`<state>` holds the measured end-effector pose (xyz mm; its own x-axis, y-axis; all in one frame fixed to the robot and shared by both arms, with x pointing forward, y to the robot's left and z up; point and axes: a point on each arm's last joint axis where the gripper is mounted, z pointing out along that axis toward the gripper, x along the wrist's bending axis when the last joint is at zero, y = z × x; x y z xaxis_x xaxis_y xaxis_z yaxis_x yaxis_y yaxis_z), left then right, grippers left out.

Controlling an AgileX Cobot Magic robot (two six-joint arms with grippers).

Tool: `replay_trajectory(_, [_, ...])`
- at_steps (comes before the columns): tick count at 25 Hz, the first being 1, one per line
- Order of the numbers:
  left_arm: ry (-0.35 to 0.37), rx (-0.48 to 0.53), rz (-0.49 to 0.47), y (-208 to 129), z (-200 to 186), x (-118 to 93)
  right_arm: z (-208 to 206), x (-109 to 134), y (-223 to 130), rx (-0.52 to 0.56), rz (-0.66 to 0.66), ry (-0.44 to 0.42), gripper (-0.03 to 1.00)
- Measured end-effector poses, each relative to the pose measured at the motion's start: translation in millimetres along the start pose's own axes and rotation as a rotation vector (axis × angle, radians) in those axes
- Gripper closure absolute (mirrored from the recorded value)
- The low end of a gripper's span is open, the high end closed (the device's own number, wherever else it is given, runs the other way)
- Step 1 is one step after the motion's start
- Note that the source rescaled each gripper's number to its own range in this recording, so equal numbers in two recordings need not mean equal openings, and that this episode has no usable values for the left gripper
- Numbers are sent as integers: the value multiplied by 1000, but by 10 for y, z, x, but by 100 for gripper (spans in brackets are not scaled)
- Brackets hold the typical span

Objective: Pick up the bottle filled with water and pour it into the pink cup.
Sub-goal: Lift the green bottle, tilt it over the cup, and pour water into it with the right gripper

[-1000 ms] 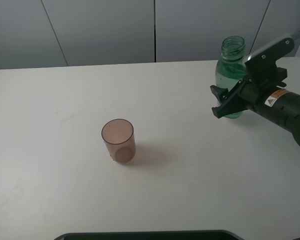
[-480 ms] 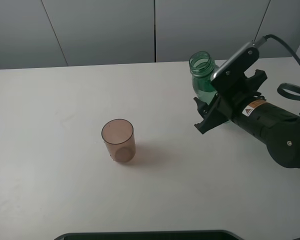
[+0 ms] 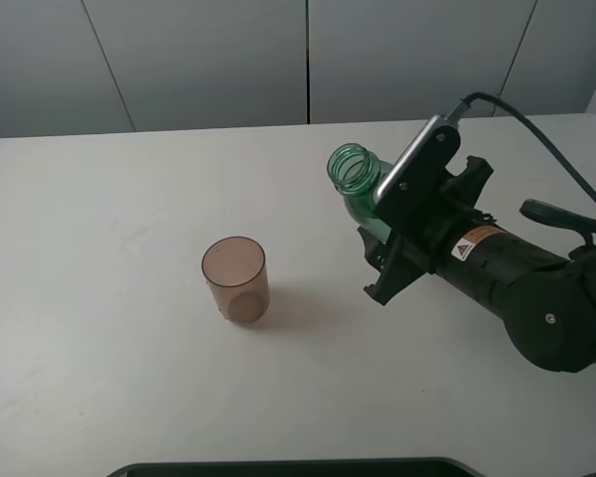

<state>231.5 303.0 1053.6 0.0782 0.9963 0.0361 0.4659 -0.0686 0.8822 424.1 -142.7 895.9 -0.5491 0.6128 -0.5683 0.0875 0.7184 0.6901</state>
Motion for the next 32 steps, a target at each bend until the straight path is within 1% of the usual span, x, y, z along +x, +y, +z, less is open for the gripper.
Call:
replay_trajectory(5, [0, 0, 4, 0, 0, 0, -46, 95, 39, 2, -28, 11, 96])
replay_trajectory(9, [0, 0, 4, 0, 0, 0, -34, 127, 126, 22, -36, -16, 96])
replay_trajectory(12, [0, 0, 4, 0, 0, 0, -5, 144, 231, 28, -91, -32, 96])
replay_trajectory(18, [0, 0, 2, 0, 0, 0, 29, 191, 294, 55, -153, 15, 96])
replay_trajectory(25, [0, 0, 2, 0, 0, 0, 49, 193, 331, 59, -207, 23, 96])
replay_trajectory(32, [0, 0, 2, 0, 0, 0, 48, 184, 311, 81, -327, 21, 96])
